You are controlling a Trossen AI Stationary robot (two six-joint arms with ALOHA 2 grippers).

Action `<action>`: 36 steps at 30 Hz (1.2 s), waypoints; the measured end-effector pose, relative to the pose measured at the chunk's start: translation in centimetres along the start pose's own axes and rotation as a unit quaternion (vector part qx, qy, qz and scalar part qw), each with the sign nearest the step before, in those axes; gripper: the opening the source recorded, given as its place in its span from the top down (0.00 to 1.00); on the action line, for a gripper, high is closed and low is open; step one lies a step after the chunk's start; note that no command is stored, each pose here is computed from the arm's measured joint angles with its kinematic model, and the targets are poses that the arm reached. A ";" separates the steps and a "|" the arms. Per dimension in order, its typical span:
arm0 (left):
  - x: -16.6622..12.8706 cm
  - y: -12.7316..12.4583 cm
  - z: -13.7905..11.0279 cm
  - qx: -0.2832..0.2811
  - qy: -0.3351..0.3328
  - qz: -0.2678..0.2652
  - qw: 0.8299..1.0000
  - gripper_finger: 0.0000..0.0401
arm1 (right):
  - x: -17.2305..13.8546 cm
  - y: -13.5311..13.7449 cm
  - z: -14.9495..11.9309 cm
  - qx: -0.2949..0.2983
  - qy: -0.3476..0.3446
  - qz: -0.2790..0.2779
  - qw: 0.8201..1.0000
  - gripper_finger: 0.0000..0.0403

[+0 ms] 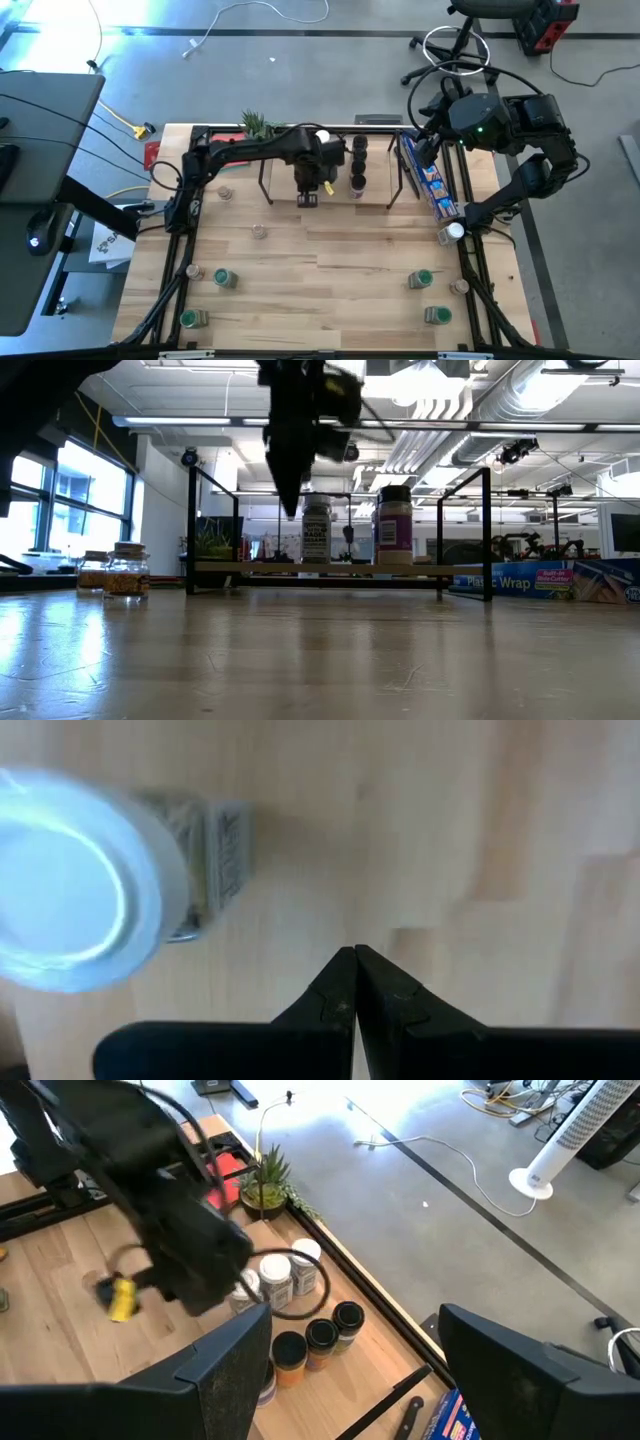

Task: Shelf spices
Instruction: Put the white seasoning bottle on the shelf aligned with the other white seasoning bottles

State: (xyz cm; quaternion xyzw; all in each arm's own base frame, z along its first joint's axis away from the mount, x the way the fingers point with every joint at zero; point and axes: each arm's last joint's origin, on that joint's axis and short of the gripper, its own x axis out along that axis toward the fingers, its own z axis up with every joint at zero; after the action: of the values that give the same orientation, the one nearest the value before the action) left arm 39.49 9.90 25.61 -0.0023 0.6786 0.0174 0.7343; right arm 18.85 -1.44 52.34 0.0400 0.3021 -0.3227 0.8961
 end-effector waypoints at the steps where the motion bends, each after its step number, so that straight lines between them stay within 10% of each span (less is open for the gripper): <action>1: 0.6 0.4 -0.2 -0.008 0.008 0.005 1.000 1.00 | 0.0 0.0 0.0 0.000 0.000 0.000 1.000 0.30; 28: -0.1 1.0 -2.2 -0.054 0.041 0.006 0.998 1.00 | 0.0 0.0 0.0 0.003 0.000 0.000 1.000 0.30; 36: -8.7 0.9 -3.6 -0.074 -0.183 0.021 0.980 1.00 | 0.0 -0.1 0.0 -0.001 -0.003 -0.009 1.000 0.30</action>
State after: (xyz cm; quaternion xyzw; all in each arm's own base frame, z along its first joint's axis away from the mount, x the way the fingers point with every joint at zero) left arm 35.15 10.55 33.98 -0.0390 0.5300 0.0829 0.8431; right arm 18.81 -1.49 52.36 0.0349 0.3000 -0.3307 0.8941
